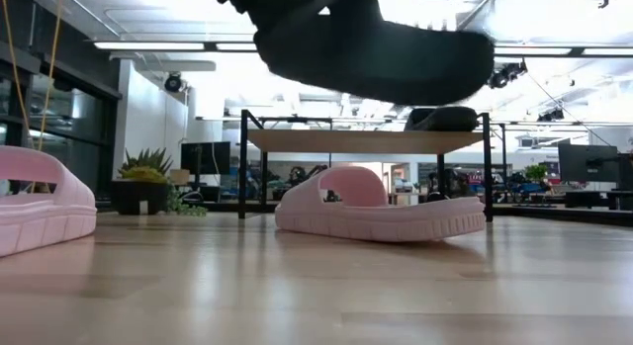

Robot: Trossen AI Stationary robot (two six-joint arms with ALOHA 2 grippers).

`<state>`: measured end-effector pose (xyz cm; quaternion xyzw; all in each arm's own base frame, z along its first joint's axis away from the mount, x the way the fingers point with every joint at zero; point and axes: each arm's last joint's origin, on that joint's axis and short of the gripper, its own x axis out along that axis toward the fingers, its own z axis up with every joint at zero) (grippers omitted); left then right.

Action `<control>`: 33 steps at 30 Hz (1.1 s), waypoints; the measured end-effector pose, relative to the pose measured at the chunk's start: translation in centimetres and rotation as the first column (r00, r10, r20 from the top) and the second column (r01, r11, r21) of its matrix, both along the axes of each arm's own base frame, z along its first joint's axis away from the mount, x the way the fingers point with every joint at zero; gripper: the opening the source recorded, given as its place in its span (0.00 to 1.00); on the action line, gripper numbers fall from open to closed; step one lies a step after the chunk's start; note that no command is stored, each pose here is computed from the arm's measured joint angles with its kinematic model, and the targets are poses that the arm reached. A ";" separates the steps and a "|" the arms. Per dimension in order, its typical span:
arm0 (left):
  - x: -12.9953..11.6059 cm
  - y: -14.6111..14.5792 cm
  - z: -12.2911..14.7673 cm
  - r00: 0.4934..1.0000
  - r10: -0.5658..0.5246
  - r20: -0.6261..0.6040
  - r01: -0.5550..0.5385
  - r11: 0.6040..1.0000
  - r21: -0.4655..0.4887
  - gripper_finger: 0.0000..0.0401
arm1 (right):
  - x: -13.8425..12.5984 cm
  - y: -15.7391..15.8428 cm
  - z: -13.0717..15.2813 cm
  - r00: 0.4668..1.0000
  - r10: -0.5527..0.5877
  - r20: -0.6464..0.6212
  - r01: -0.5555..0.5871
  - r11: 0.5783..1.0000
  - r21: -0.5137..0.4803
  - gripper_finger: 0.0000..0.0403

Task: Pick and place slides into the shelf
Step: Put the black slipper on the shelf

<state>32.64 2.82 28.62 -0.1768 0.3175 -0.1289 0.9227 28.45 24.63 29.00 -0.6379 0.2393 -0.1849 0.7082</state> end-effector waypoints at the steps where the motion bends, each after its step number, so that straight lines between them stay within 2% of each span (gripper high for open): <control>1: 0.0 0.1 0.2 1.000 -0.002 0.006 0.002 1.000 -0.009 0.05 | 0.2 0.1 -0.2 1.000 -0.001 -0.006 0.001 1.000 -0.007 0.55; 9: 0.3 0.1 1.8 0.998 -0.036 0.055 0.037 0.999 -0.031 0.03 | 1.6 -0.5 -1.2 0.999 -0.024 -0.046 0.022 0.999 -0.040 0.55; 20: 0.4 -0.2 2.3 0.997 -0.040 0.062 0.044 0.997 -0.056 0.04 | 2.9 -1.9 -1.5 0.998 0.018 -0.062 -0.015 0.998 0.057 0.55; 33: 0.7 -2.0 2.5 0.994 -0.072 0.087 0.075 0.997 -0.033 0.04 | 3.4 -2.7 -1.7 0.997 0.020 -0.081 -0.014 0.997 0.078 0.55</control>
